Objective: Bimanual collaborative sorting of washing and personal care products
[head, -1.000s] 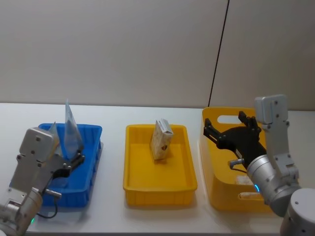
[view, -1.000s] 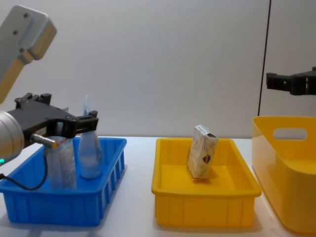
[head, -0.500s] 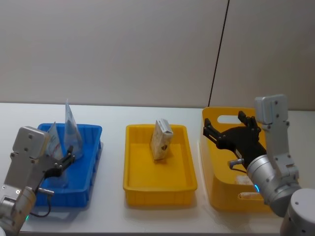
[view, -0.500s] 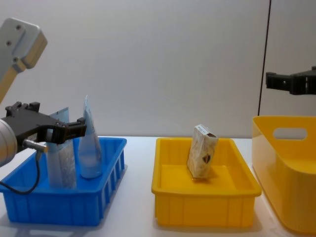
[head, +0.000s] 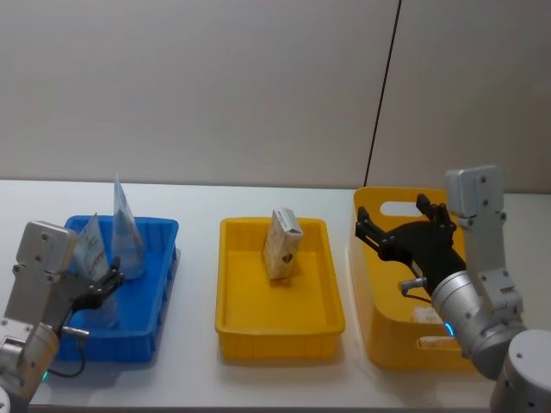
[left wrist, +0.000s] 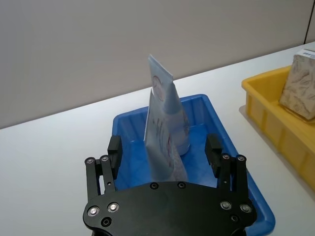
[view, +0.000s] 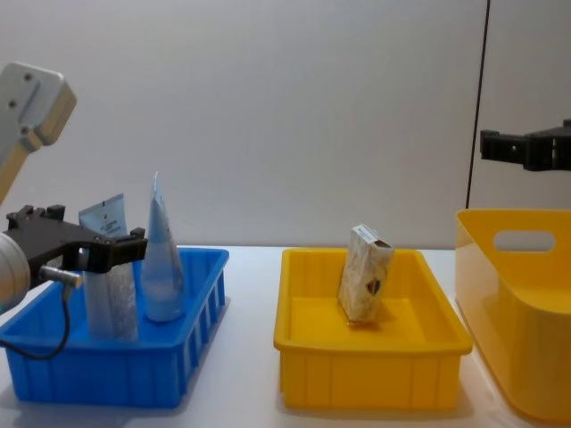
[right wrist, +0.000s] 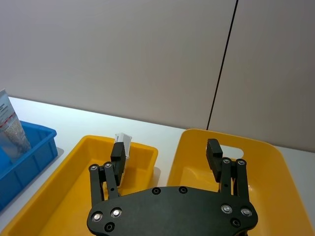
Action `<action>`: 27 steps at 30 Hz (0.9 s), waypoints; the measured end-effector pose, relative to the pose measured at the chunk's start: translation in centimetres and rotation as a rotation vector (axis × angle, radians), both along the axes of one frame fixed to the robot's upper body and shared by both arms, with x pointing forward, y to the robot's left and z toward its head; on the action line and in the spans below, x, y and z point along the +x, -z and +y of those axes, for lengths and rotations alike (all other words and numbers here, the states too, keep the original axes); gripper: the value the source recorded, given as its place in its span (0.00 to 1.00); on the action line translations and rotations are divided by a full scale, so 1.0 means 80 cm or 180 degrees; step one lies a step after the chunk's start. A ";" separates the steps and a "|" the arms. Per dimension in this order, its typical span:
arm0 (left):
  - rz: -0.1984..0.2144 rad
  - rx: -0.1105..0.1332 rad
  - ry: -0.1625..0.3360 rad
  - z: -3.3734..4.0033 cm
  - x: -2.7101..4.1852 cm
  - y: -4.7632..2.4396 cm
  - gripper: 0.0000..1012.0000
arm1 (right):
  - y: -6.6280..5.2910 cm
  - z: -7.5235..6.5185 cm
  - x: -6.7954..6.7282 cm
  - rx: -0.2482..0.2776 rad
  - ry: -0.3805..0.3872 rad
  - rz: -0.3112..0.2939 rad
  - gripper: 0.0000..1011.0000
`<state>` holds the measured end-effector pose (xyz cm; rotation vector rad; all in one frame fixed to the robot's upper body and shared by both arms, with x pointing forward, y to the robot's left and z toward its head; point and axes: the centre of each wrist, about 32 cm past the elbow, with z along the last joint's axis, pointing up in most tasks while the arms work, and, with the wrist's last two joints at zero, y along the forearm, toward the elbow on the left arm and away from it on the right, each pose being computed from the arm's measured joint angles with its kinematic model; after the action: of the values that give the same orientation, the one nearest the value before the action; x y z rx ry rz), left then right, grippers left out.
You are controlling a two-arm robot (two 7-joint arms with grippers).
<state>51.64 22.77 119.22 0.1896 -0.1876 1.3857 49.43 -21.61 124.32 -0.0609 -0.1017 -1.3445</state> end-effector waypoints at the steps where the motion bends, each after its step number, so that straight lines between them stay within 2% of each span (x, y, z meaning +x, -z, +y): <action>1: 0.0008 -0.0011 -0.0014 0.0007 0.0020 0.0013 0.99 | 0.000 0.000 0.000 0.0000 0.0000 0.0000 0.99; 11: 0.0084 -0.0097 -0.0084 0.0072 0.0139 0.0116 0.99 | 0.000 0.000 0.000 0.0000 0.0000 0.0000 0.99; 22: 0.0197 -0.0294 0.0031 0.0133 0.0313 0.0243 0.99 | 0.000 0.000 0.000 -0.0001 0.0000 0.0000 0.99; 27: 0.0233 -0.0347 0.0073 0.0145 0.0395 0.0285 0.99 | 0.000 0.000 0.000 -0.0001 0.0000 0.0000 0.99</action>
<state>54.80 23.92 116.94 0.1468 -0.0531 1.3601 49.43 -21.61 124.32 -0.0612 -0.1017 -1.3447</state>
